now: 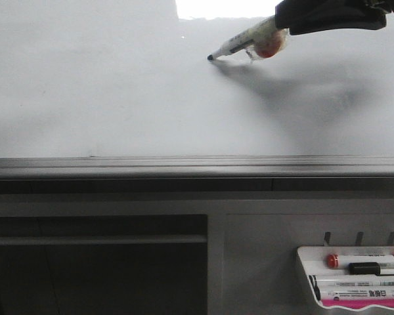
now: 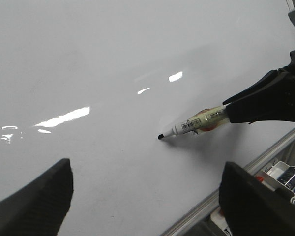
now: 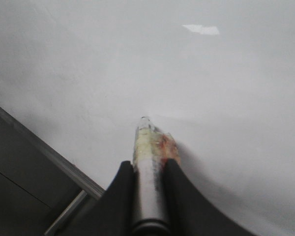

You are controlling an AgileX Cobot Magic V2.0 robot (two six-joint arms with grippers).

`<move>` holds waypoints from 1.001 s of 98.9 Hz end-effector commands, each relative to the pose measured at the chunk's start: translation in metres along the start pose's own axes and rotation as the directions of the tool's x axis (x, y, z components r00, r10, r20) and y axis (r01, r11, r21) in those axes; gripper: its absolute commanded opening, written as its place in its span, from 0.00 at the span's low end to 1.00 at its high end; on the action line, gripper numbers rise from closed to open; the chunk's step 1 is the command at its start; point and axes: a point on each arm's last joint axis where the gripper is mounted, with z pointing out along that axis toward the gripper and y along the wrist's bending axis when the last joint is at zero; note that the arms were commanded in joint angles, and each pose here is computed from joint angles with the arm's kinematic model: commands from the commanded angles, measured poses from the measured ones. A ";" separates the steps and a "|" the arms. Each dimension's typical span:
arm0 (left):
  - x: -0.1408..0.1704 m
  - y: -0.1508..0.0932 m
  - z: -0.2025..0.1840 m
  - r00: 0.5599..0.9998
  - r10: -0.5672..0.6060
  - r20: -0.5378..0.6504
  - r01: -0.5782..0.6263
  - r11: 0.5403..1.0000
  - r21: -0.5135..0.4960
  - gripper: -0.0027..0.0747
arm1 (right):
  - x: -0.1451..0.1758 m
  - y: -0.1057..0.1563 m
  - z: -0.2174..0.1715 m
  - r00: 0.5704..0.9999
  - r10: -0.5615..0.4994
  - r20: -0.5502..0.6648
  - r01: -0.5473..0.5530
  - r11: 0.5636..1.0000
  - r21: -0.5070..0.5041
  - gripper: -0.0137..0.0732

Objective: Write number 2 on whiteboard

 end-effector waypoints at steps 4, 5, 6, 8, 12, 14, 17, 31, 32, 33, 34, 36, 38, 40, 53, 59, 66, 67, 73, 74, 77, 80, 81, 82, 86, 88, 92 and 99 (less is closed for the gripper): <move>-0.018 0.002 -0.004 0.993 -0.017 0.115 0.019 1.000 -0.020 0.76 | -0.018 -0.009 -0.006 0.994 0.047 0.095 -0.058 0.992 0.109 0.09; -0.018 0.002 -0.004 0.993 -0.017 0.115 0.019 1.000 -0.020 0.76 | -0.018 -0.009 -0.006 0.994 0.047 0.095 -0.058 0.992 0.112 0.09; -0.018 0.002 -0.004 0.993 -0.017 0.115 0.019 1.000 -0.020 0.76 | -0.018 -0.009 -0.006 0.994 0.047 0.095 -0.058 0.992 0.114 0.09; -0.018 0.002 -0.004 0.993 -0.017 0.115 0.019 1.000 -0.020 0.76 | -0.018 -0.010 -0.006 0.994 0.047 0.095 -0.059 0.991 0.121 0.09; -0.018 0.002 -0.004 0.993 -0.017 0.115 0.019 1.000 -0.020 0.76 | -0.018 -0.011 -0.006 0.994 0.047 0.096 -0.060 0.989 0.132 0.09; -0.018 0.002 -0.004 0.993 -0.017 0.115 0.019 1.000 -0.020 0.76 | -0.018 -0.011 -0.006 0.994 0.046 0.097 -0.060 0.989 0.138 0.09; -0.018 0.002 -0.004 0.993 -0.017 0.115 0.019 1.000 -0.020 0.76 | -0.018 -0.012 -0.007 0.993 0.051 0.103 -0.066 0.986 0.151 0.09; -0.018 0.002 -0.004 0.993 -0.017 0.115 0.019 1.000 -0.020 0.76 | -0.023 -0.013 -0.015 0.991 0.039 0.131 -0.066 0.976 0.206 0.09; -0.018 0.002 -0.004 0.993 -0.017 0.115 0.019 1.000 -0.020 0.76 | -0.024 -0.013 -0.016 0.990 0.037 0.135 -0.065 0.976 0.209 0.09; -0.018 0.002 -0.004 0.993 -0.017 0.115 0.019 1.000 -0.020 0.76 | -0.024 -0.013 -0.017 0.990 0.036 0.137 -0.065 0.975 0.213 0.09; -0.018 0.002 -0.004 0.993 -0.017 0.115 0.019 1.000 -0.020 0.76 | -0.024 -0.013 -0.018 0.990 0.035 0.140 -0.065 0.973 0.221 0.09; -0.018 0.002 -0.004 0.993 -0.017 0.117 0.019 1.000 -0.021 0.76 | -0.025 -0.013 -0.019 0.989 0.032 0.145 -0.065 0.971 0.232 0.09; -0.018 0.002 -0.004 0.993 -0.017 0.119 0.019 1.000 -0.022 0.76 | -0.026 -0.014 -0.020 0.988 0.030 0.149 -0.066 0.968 0.244 0.09; -0.019 0.002 -0.004 0.992 -0.017 0.122 0.019 1.000 -0.023 0.76 | -0.027 -0.014 -0.022 0.988 0.027 0.154 -0.065 0.966 0.251 0.09; -0.020 0.003 -0.004 0.990 -0.016 0.139 0.020 0.999 -0.028 0.76 | -0.032 -0.014 -0.032 0.983 0.009 0.186 -0.067 0.948 0.311 0.09; -0.020 0.003 -0.004 0.990 -0.016 0.140 0.020 0.999 -0.028 0.76 | -0.033 -0.015 -0.037 0.980 0.002 0.198 -0.070 0.938 0.340 0.09; -0.020 0.003 -0.004 0.990 -0.016 0.140 0.020 0.999 -0.028 0.76 | -0.033 -0.016 -0.043 0.978 -0.004 0.209 -0.077 0.923 0.378 0.09; -0.020 0.003 -0.004 0.990 -0.016 0.140 0.020 0.999 -0.028 0.76 | -0.033 -0.016 -0.044 0.977 -0.005 0.211 -0.077 0.921 0.382 0.09; -0.020 0.003 -0.004 0.990 -0.016 0.140 0.020 0.999 -0.028 0.76 | -0.029 -0.017 -0.048 0.977 -0.005 0.211 -0.084 0.907 0.413 0.09; -0.020 0.003 -0.004 0.990 -0.016 0.140 0.020 0.999 -0.028 0.76 | -0.029 -0.017 -0.049 0.977 -0.006 0.213 -0.084 0.906 0.414 0.09; -0.020 0.003 -0.004 0.990 -0.016 0.140 0.020 0.999 -0.028 0.76 | -0.027 -0.017 -0.051 0.977 -0.006 0.213 -0.086 0.903 0.421 0.09; -0.020 0.003 -0.004 0.990 -0.016 0.140 0.020 0.999 -0.028 0.76 | -0.023 -0.017 -0.052 0.978 -0.003 0.207 -0.089 0.898 0.431 0.09; -0.020 0.003 -0.004 0.990 -0.016 0.140 0.020 0.999 -0.028 0.76 | -0.023 -0.017 -0.053 0.978 -0.004 0.209 -0.089 0.898 0.431 0.09; -0.020 0.003 -0.004 0.990 -0.016 0.140 0.020 0.999 -0.028 0.76 | -0.021 -0.017 -0.053 0.978 -0.002 0.206 -0.089 0.898 0.432 0.09; -0.020 0.003 -0.004 0.990 -0.016 0.140 0.020 0.999 -0.028 0.76 | -0.018 -0.016 -0.055 0.979 -0.001 0.203 -0.090 0.896 0.436 0.09; -0.020 0.003 -0.004 0.990 -0.016 0.140 0.020 0.999 -0.028 0.76 | -0.016 -0.016 -0.055 0.980 0.001 0.201 -0.090 0.895 0.436 0.09; -0.020 0.003 -0.004 0.990 -0.016 0.140 0.020 0.999 -0.028 0.76 | -0.011 -0.016 -0.056 0.981 0.006 0.192 -0.091 0.895 0.438 0.09; -0.020 0.003 -0.004 0.990 -0.016 0.140 0.020 0.999 -0.028 0.76 | -0.002 -0.016 -0.057 0.983 0.025 0.181 -0.103 0.893 0.438 0.09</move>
